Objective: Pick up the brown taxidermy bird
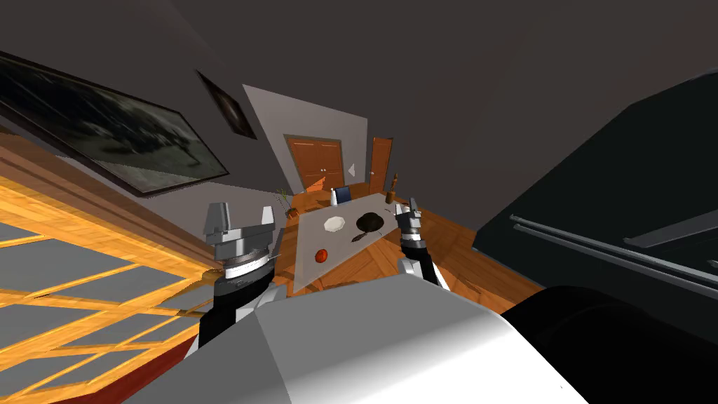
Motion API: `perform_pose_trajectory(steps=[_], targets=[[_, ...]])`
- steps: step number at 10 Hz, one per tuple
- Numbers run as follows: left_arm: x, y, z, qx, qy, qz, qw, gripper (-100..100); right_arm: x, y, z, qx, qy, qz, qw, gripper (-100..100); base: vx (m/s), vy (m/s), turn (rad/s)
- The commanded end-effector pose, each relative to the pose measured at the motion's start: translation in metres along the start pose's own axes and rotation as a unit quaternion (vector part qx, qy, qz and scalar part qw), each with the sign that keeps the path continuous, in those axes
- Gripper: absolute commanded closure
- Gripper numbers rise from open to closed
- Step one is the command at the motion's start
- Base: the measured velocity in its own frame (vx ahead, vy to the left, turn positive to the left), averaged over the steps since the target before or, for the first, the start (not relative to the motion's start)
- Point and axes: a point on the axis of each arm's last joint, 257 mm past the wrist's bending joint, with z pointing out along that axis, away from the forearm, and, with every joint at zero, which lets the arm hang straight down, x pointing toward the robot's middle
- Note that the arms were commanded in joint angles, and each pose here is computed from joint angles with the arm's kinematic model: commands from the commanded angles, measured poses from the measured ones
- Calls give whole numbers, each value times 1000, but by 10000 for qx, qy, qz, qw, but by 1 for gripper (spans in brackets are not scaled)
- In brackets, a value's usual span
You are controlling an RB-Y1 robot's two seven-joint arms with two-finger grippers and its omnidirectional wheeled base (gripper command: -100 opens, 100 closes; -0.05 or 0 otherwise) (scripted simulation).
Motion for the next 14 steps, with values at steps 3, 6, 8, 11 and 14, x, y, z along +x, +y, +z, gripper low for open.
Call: perform_pose_trajectory(steps=[3, 6, 8, 11, 14], targets=[[0, 0, 0, 0, 0, -1, 10000, 0, 10, -19, -8, 216, 521, -489, 9972, -100, -65, 19, 118], [0, 0, 0, 1, 0, -1, 10000, 0, 18, -54, -24, 602, 1047, -1004, 9876, -100, -126, 25, 152], [0, 0, 0, 1, 0, -1, 10000, 0, 19, -72, -34, 809, 1268, -1203, 9813, -100, -128, -5, 141], [0, 0, 0, 0, 0, 0, 10000, 0, 23, -109, -57, 1225, 1719, -1579, 9646, -100, -83, 12, 136], [0, 0, 0, 0, 0, 0, 10000, 0, 22, -134, -75, 1514, 1953, -1771, 9527, -100, -65, 8, 124]])
